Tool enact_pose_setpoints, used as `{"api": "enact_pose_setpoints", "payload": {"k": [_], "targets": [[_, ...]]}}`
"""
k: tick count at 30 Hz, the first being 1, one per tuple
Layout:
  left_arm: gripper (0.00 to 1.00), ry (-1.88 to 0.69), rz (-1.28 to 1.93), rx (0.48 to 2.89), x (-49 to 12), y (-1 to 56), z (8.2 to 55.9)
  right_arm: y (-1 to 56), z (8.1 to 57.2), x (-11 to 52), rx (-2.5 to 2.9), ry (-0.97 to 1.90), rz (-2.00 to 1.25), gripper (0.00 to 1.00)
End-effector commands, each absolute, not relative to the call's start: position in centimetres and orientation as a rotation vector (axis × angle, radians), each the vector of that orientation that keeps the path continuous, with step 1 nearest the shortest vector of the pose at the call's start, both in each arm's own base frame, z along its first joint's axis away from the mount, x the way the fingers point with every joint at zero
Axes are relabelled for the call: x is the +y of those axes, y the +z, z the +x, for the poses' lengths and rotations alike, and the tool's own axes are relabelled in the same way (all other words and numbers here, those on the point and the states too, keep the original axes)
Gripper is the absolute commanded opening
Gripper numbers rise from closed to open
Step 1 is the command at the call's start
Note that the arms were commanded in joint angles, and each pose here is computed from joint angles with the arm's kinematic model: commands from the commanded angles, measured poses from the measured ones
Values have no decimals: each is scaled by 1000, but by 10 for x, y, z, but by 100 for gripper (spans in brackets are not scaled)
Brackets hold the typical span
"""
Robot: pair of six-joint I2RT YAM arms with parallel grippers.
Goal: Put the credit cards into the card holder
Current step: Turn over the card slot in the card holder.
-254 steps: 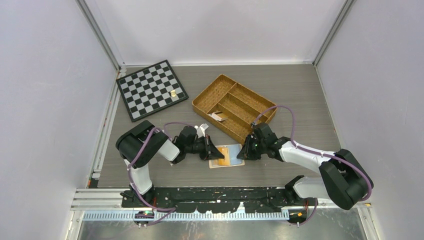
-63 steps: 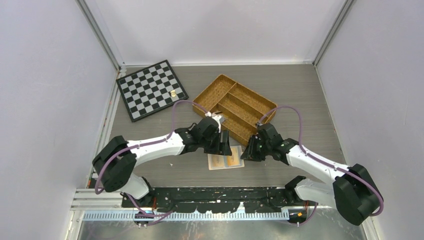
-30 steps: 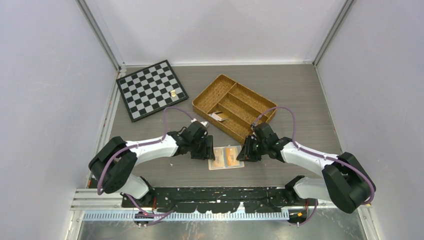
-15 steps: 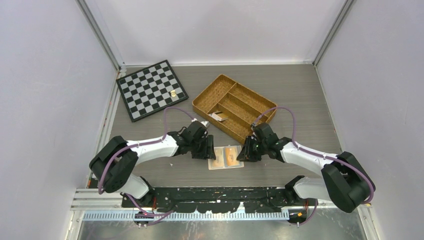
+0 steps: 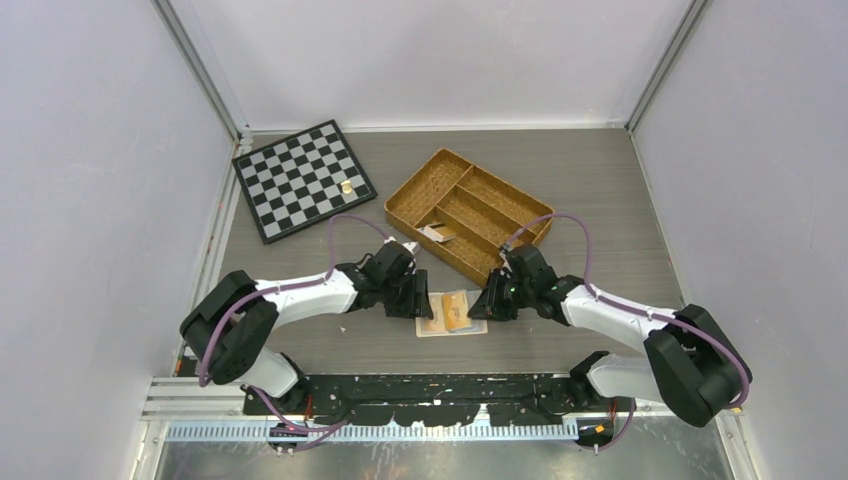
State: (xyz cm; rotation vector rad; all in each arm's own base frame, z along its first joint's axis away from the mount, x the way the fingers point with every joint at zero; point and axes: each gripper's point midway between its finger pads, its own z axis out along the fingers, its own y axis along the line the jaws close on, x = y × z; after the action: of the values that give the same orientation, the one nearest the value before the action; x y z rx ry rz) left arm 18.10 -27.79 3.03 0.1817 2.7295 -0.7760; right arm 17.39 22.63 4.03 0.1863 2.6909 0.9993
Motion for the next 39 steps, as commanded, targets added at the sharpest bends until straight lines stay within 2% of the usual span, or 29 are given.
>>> {"api": "enact_pose_setpoints", "payload": {"k": [1, 13, 26, 31, 39], "targets": [[51, -783, 180, 2746, -277, 23, 178, 66, 184, 241, 2601, 1094, 165, 18], [50, -803, 178, 2742, -279, 22, 178, 96, 186, 259, 2537, 1167, 122, 17], [50, -830, 149, 2699, -276, 27, 180, 93, 185, 289, 2558, 1146, 21, 18], [51, -863, 122, 2685, -273, 28, 181, 87, 186, 300, 2575, 1104, -27, 24], [55, -802, 32, 2642, -244, 35, 185, 95, 191, 318, 2562, 1092, -103, 41]]}}
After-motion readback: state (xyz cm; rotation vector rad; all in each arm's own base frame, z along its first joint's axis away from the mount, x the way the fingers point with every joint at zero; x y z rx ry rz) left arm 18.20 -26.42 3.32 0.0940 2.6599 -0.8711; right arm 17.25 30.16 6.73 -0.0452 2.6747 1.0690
